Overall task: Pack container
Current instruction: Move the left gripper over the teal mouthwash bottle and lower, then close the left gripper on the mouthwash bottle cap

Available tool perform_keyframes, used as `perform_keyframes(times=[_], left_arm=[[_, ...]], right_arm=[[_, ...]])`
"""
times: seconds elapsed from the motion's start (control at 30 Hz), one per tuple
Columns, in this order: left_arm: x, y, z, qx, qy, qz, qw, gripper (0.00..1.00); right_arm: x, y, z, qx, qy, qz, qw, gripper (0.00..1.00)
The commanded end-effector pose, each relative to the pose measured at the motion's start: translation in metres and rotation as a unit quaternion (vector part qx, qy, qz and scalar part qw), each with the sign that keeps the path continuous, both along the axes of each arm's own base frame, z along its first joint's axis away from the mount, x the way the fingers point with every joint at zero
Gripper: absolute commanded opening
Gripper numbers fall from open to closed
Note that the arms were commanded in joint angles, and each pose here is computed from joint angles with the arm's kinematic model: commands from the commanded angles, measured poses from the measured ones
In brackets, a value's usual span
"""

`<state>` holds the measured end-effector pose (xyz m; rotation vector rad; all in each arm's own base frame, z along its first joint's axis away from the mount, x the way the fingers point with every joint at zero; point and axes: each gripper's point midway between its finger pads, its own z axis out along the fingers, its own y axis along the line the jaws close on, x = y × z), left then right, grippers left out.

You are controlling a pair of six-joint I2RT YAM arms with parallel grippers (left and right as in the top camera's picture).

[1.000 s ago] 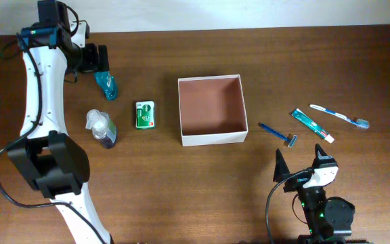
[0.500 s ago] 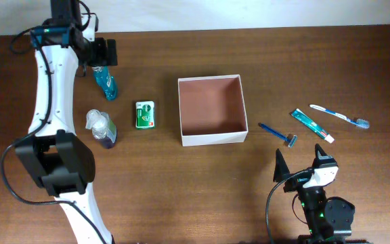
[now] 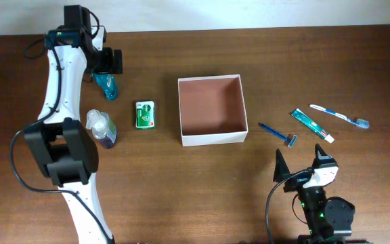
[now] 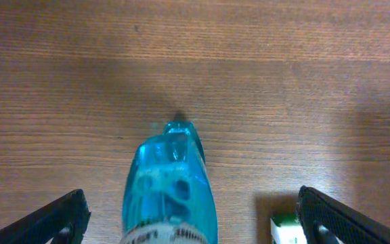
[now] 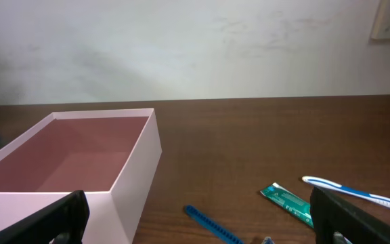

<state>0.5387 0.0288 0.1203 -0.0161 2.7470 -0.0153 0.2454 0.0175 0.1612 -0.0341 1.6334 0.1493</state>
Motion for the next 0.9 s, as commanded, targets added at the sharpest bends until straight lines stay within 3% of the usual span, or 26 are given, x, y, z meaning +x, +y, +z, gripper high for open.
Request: perform_keyframes(times=[0.0,0.37,0.5,0.7,0.87], left_arm=[[0.002,0.008,-0.002,0.007,0.0,0.0,1.0,0.99],[0.0,0.021,-0.008,0.005,0.008,0.018,1.0,0.98],[0.0,0.021,-0.008,0.005,0.008,0.018,1.0,0.89],[-0.001,0.021,-0.009,0.005,0.011,0.018,1.0,0.55],[-0.003,0.021,-0.01,0.005,0.016,0.018,1.0,0.54]], right_arm=[[0.0,-0.003,-0.001,-0.004,0.0,-0.006,1.0,0.99],[0.0,-0.003,-0.002,-0.004,0.0,-0.006,1.0,0.99],[0.0,-0.003,-0.002,-0.004,0.0,-0.006,1.0,0.99],[0.0,-0.003,-0.001,-0.004,0.0,-0.006,1.0,0.98],[0.0,-0.003,-0.001,-0.004,0.0,-0.006,1.0,0.98]])
